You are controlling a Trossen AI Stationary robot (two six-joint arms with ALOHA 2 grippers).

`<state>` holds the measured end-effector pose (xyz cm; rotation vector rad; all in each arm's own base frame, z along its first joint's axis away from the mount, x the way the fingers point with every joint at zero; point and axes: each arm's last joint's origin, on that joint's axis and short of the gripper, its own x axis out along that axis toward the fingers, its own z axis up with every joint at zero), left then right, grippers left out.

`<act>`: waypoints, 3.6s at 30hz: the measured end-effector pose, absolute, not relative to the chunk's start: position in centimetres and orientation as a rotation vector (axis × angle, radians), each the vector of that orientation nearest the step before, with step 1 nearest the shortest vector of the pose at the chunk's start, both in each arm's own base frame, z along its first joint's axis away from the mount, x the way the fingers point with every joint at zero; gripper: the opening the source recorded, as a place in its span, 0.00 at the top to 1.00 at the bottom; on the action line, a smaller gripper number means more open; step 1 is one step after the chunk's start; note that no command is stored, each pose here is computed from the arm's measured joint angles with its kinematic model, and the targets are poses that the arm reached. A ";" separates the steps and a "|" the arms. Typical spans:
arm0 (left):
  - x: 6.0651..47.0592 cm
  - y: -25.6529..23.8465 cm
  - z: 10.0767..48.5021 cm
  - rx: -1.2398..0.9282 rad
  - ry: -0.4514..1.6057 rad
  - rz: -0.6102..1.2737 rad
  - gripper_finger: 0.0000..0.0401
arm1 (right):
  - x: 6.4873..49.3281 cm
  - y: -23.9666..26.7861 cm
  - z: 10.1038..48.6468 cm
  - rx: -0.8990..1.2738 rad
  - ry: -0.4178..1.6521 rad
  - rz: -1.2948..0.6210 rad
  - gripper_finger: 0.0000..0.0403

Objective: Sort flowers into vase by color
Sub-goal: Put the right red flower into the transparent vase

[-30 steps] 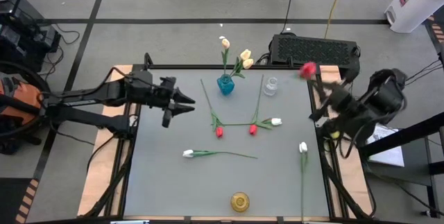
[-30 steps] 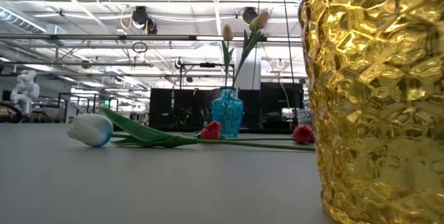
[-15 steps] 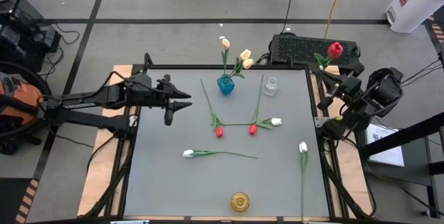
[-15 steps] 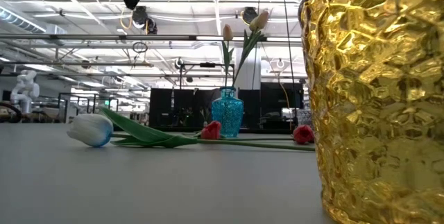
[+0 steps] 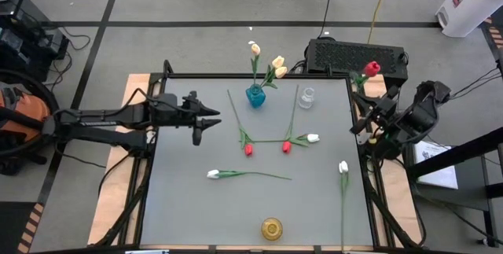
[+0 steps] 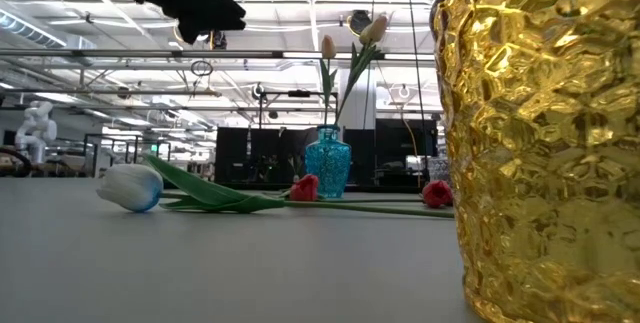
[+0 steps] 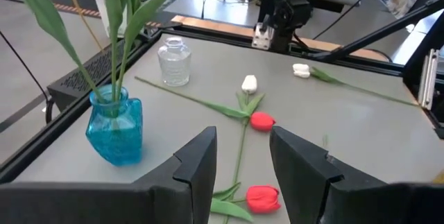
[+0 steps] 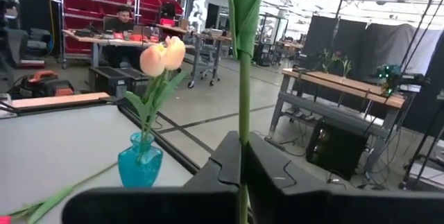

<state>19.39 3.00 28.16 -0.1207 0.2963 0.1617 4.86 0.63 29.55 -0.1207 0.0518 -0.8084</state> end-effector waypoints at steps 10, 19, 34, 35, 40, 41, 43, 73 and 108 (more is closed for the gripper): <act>19.5 3.0 27.7 -0.116 0.269 0.164 0.65 | 7.2 2.8 30.0 -0.159 0.067 -0.810 1.00; 19.5 3.0 27.8 -0.112 0.260 0.164 0.65 | 9.3 3.3 29.5 -0.157 0.078 -0.926 1.00; 19.5 3.0 27.8 -0.117 0.260 0.164 0.65 | 14.6 4.0 29.7 -0.076 0.053 -1.106 1.00; 19.5 3.0 27.8 -0.117 0.261 0.164 0.65 | 15.0 4.0 29.7 -0.059 0.049 -1.112 1.00; 19.5 3.0 27.8 -0.117 0.261 0.164 0.65 | 16.7 3.4 30.3 0.073 0.020 -1.120 1.00; 19.5 3.0 27.8 -0.117 0.261 0.164 0.65 | 17.0 3.1 30.5 0.080 0.025 -1.119 1.00; 19.5 3.0 27.8 -0.117 0.261 0.164 0.65 | 17.8 2.7 30.8 0.096 0.035 -1.108 1.00; 19.5 2.2 27.4 -0.112 0.307 0.133 0.65 | 16.2 -14.2 33.0 -0.026 0.084 -0.981 1.00; 19.5 2.2 27.4 -0.111 0.307 0.159 0.65 | 13.0 -13.1 25.3 0.032 -0.178 -0.792 1.00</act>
